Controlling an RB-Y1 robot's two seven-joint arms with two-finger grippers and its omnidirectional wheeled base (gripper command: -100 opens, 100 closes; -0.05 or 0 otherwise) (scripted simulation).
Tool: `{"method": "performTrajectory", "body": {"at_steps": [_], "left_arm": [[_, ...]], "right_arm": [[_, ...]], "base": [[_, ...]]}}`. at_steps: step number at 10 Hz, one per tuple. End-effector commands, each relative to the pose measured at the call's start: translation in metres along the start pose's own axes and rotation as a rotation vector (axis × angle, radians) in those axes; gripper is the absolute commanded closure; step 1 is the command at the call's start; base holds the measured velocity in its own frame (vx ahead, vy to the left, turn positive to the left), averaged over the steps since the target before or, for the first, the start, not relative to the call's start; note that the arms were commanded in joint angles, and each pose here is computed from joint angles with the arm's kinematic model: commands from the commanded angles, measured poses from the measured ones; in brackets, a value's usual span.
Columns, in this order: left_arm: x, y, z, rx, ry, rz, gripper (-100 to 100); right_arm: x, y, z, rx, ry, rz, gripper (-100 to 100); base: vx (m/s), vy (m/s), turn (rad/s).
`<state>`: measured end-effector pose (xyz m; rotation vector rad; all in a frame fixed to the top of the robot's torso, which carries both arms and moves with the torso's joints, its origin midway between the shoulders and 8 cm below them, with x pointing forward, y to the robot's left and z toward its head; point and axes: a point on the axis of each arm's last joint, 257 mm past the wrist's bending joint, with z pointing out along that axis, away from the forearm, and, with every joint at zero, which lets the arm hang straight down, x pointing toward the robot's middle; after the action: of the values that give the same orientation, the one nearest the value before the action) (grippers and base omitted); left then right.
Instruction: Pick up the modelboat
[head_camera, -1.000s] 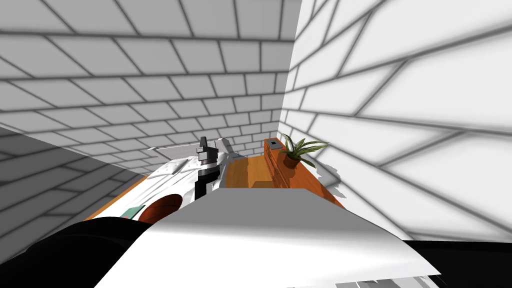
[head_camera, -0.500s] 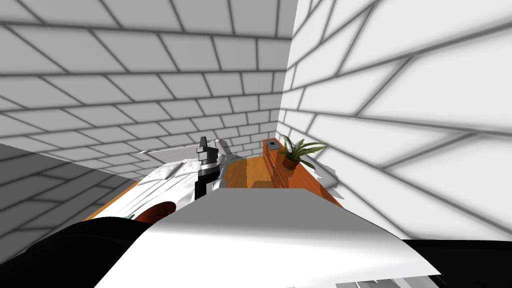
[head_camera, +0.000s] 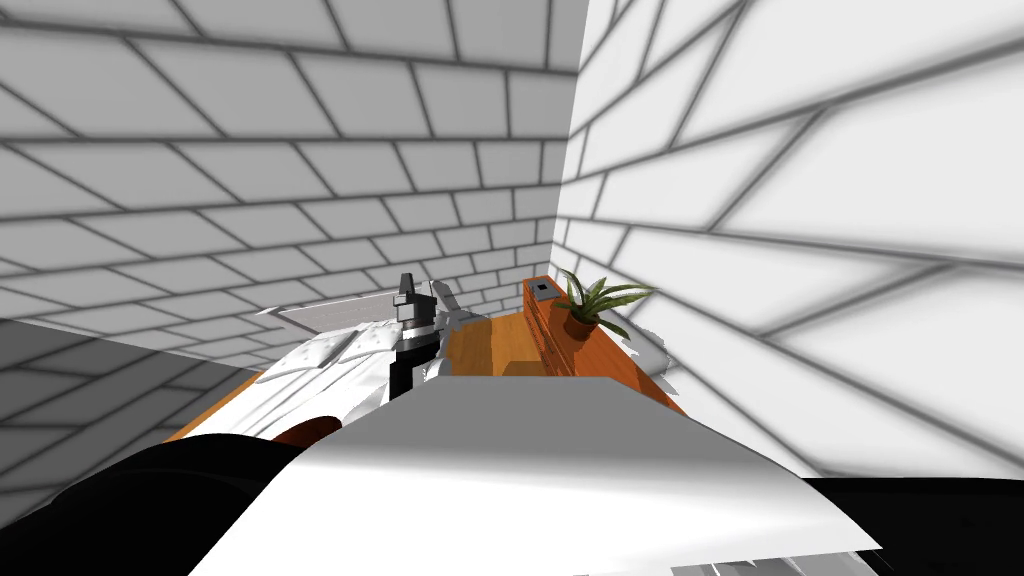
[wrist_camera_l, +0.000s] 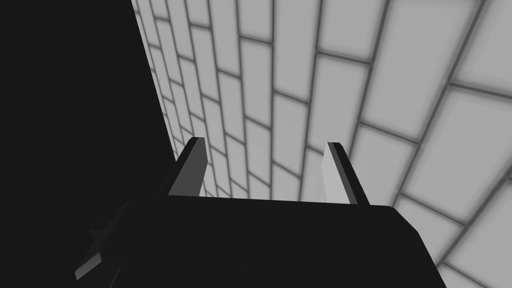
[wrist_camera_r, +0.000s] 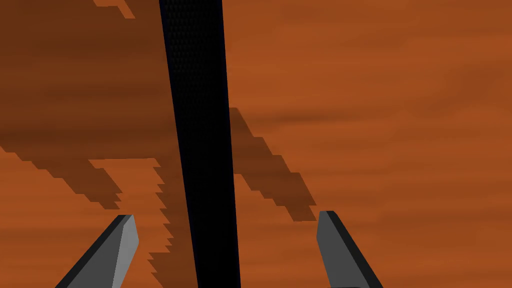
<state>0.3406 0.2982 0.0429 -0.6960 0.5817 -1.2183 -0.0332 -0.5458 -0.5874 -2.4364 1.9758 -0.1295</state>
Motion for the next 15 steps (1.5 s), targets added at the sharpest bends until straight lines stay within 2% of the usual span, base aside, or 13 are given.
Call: {"method": "performTrajectory", "body": {"at_steps": [1,5,6,7,15], "left_arm": [[0.0,0.0,0.0,0.0,0.0,0.0,0],[0.0,0.0,0.0,0.0,0.0,0.0,0],[0.0,0.0,0.0,0.0,0.0,0.0,0],[0.0,0.0,0.0,0.0,0.0,0.0,0],[0.0,0.0,0.0,0.0,0.0,0.0,0]], "right_arm": [[0.0,0.0,0.0,0.0,0.0,0.0,100],[0.0,-0.001,0.0,0.002,-0.001,-0.002,100],[0.0,-0.001,0.0,0.002,-0.001,-0.001,0],[0.006,-0.007,-0.003,0.0,-0.001,0.009,100],[0.021,-0.025,-0.012,-0.003,0.0,0.057,100]], "base": [[0.0,0.0,0.0],[0.001,0.0,0.004],[0.0,0.0,0.0],[-0.031,-0.018,0.117],[-0.063,0.007,0.068]]}}
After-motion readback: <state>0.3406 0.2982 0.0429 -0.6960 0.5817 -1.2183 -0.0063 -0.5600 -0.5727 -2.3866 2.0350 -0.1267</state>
